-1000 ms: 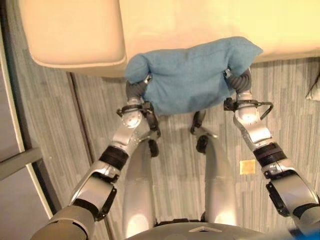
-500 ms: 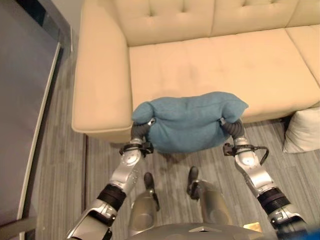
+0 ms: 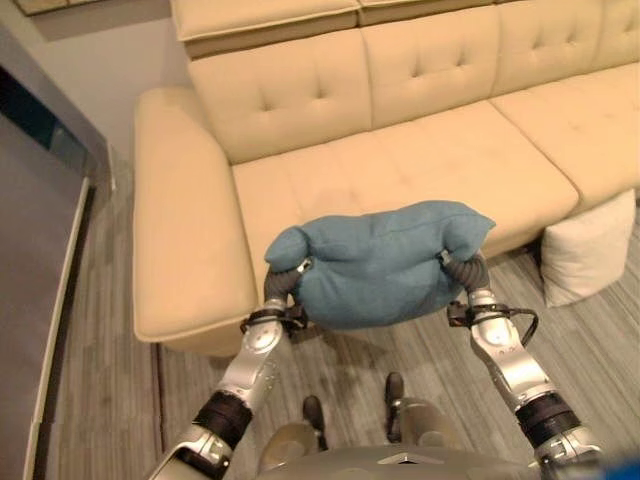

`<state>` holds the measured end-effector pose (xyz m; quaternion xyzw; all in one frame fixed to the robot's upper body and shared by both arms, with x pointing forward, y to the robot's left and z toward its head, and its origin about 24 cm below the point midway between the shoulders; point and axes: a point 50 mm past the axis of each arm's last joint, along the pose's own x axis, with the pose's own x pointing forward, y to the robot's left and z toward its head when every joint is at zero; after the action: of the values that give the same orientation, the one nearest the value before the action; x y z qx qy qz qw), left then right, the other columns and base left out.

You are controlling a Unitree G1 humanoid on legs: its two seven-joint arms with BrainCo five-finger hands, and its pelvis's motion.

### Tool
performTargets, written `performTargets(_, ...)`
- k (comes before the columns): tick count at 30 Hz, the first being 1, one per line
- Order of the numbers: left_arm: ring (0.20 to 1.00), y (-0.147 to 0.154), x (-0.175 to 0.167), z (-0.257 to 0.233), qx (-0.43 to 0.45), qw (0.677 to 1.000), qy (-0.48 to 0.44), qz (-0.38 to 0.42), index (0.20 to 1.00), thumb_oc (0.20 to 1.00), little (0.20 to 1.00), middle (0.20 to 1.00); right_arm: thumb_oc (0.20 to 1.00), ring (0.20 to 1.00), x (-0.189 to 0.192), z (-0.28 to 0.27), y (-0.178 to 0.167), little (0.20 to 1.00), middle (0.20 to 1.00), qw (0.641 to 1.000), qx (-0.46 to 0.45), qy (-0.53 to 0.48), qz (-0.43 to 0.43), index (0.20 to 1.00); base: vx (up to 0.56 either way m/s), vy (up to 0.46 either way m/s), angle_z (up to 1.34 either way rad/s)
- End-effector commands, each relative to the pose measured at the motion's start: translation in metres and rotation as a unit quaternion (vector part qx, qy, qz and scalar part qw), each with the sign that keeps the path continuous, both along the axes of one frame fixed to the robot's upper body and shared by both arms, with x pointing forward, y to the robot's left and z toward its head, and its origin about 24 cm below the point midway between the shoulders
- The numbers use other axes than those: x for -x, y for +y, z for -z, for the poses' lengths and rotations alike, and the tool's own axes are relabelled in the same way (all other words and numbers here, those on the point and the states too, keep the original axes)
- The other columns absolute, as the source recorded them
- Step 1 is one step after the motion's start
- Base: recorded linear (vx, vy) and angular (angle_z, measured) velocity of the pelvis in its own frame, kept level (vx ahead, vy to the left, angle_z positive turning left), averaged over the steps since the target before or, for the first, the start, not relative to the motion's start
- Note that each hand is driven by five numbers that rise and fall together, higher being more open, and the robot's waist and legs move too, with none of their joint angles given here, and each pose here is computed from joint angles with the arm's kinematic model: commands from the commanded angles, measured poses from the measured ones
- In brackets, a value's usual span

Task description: Pick up all the scattered cushions and arrange them neatly on the sofa.

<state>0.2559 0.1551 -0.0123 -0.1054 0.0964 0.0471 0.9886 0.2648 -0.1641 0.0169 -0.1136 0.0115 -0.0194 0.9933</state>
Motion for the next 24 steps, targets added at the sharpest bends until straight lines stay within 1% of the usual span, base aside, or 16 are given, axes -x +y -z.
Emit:
performTargets(1, 0.2, -0.037, -0.011, -0.046, 0.025, 0.988, -0.123, 0.09, 0.2, 0.2, 0.2, 0.2, 0.2, 0.2, -0.01, -0.046, 0.043, 0.2, 0.2, 0.988, -0.029, -0.115, -0.102, 0.2, 0.14, -0.067, -0.62)
performTargets(4, 0.2, -0.038, -0.013, -0.046, 0.03, 0.988, -0.12, 0.089, 0.2, 0.2, 0.2, 0.2, 0.2, 0.2, -0.011, -0.047, 0.043, 0.2, 0.2, 0.987, -0.021, -0.118, -0.104, 0.2, 0.14, -0.1, -0.59)
performTargets(6, 0.2, -0.04, -0.015, -0.047, 0.032, 0.988, -0.12, 0.089, 0.2, 0.2, 0.2, 0.2, 0.2, 0.2, -0.01, -0.049, 0.042, 0.2, 0.2, 0.987, -0.024, -0.12, -0.101, 0.2, 0.16, -0.148, -0.03)
performTargets(8, 0.2, -0.042, -0.016, -0.046, 0.035, 0.988, -0.119, 0.091, 0.2, 0.2, 0.2, 0.2, 0.2, 0.2, -0.01, -0.049, 0.04, 0.2, 0.2, 0.988, -0.026, -0.119, -0.099, 0.2, 0.14, -0.162, 0.24)
performTargets(9, 0.2, -0.048, -0.018, -0.048, 0.029, 0.986, -0.124, 0.107, 0.2, 0.2, 0.2, 0.2, 0.2, 0.2, -0.009, -0.048, 0.036, 0.2, 0.2, 0.988, -0.032, -0.116, -0.094, 0.2, 0.15, -0.228, 0.2)
performTargets(11, 0.2, -0.054, -0.018, -0.05, 0.046, 0.984, -0.127, 0.118, 0.2, 0.2, 0.2, 0.2, 0.2, 0.2, -0.008, -0.048, 0.029, 0.2, 0.2, 0.989, -0.03, -0.117, -0.085, 0.2, 0.15, -0.277, 0.3)
performTargets(15, 0.2, -0.056, -0.018, -0.051, 0.057, 0.984, -0.125, 0.115, 0.2, 0.2, 0.2, 0.2, 0.2, 0.2, -0.008, -0.048, 0.029, 0.2, 0.2, 0.989, -0.043, -0.115, -0.083, 0.2, 0.12, -0.181, 0.48)
performTargets(21, 0.2, -0.059, -0.018, -0.047, 0.055, 0.985, -0.116, 0.117, 0.2, 0.2, 0.2, 0.2, 0.2, 0.2, -0.008, -0.049, 0.028, 0.2, 0.2, 0.989, -0.042, -0.119, -0.077, 0.2, 0.18, -0.011, 0.25)
performTargets(24, 0.2, -0.053, -0.017, -0.05, 0.054, 0.985, -0.122, 0.108, 0.2, 0.2, 0.2, 0.2, 0.2, 0.2, -0.008, -0.046, 0.029, 0.2, 0.2, 0.989, -0.05, -0.113, -0.075, 0.2, 0.2, 0.042, -0.22)
